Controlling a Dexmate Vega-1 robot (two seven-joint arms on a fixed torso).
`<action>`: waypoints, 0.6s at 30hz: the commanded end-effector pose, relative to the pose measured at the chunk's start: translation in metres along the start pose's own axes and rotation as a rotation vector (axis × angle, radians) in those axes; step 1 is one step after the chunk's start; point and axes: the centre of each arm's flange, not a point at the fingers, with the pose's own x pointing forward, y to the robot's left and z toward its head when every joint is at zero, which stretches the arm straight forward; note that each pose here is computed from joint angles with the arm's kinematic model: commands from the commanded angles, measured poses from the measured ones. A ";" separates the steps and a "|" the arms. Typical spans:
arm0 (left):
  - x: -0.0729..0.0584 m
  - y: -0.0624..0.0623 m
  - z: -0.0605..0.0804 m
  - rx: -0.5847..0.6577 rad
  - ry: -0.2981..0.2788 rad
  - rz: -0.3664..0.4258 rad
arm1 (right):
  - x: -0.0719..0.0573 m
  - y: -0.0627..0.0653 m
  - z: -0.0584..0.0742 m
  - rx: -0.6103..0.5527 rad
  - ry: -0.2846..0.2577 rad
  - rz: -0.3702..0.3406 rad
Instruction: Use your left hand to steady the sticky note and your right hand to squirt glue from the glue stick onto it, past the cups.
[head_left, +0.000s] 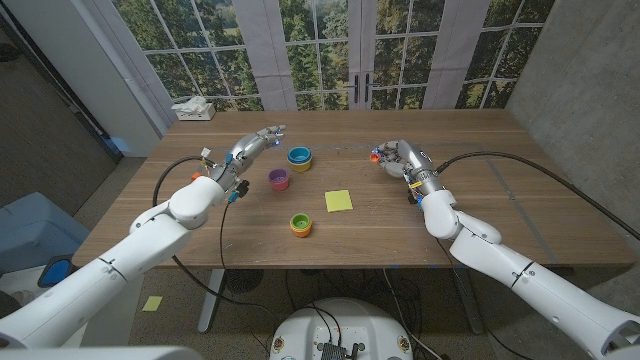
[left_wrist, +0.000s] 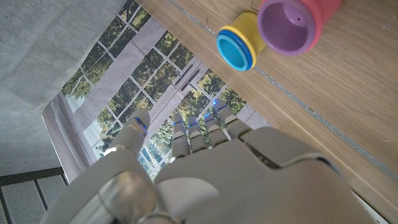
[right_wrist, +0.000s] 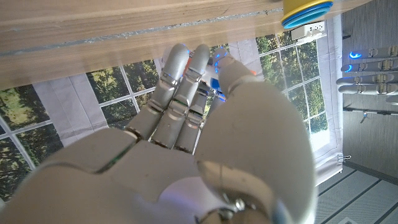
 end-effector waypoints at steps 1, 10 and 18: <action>-0.007 -0.008 0.004 0.062 -0.028 -0.013 | -0.012 0.000 0.006 0.037 0.021 -0.017; -0.005 -0.014 0.009 0.153 -0.024 -0.076 | -0.020 0.001 0.008 0.060 0.033 -0.028; -0.006 -0.016 0.015 0.250 -0.022 -0.109 | -0.028 0.002 0.010 0.078 0.040 -0.040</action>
